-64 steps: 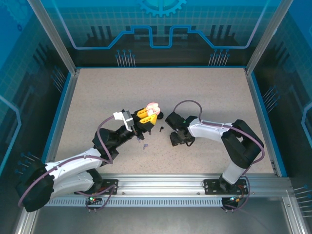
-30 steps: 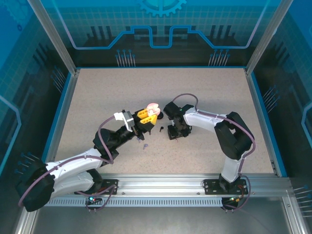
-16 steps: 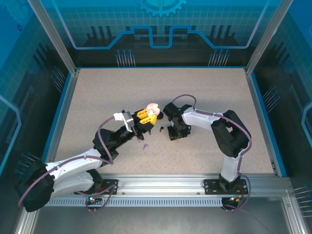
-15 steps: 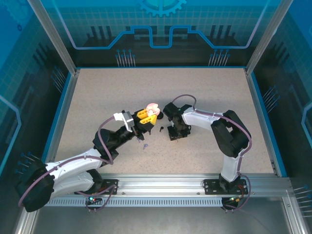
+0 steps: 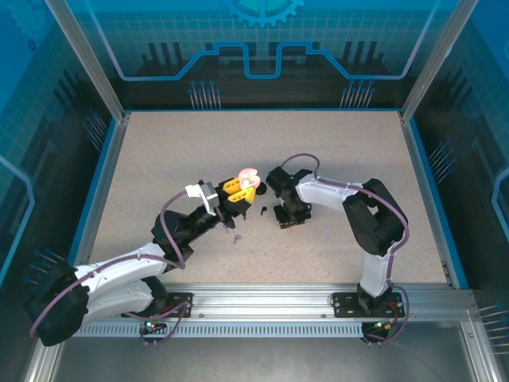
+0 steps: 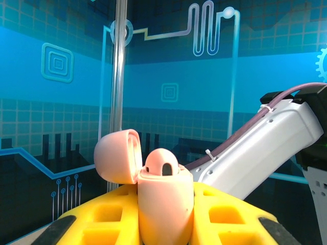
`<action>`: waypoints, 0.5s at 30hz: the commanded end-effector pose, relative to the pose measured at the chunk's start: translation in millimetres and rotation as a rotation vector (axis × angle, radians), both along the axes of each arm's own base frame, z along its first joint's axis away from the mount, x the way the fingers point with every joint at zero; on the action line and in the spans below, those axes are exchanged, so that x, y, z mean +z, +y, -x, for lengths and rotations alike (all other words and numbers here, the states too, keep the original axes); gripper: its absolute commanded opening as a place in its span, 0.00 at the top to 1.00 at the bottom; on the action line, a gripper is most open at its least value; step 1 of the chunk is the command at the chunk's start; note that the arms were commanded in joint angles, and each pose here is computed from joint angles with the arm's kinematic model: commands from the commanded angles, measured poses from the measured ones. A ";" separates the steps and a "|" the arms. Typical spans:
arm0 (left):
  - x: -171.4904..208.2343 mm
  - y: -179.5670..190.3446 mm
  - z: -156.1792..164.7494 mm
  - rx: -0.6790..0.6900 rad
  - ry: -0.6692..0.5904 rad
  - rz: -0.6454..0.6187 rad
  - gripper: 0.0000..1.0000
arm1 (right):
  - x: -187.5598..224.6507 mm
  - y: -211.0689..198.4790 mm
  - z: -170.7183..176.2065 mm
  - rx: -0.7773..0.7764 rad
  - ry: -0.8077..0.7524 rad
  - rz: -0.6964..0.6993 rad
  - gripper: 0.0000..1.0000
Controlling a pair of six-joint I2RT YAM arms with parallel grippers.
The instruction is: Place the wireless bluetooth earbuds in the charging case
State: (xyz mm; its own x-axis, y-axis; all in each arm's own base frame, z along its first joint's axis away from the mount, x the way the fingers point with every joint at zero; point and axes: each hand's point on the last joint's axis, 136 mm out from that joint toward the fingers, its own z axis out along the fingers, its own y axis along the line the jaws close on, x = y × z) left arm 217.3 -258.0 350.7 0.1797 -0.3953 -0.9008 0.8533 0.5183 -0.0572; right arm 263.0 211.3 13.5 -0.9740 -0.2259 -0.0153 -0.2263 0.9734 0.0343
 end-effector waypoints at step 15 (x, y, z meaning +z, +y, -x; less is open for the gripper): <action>-0.1 2.0 0.8 0.013 -0.016 0.014 0.96 | 86.6 2.1 -4.1 0.019 -0.245 -0.145 0.76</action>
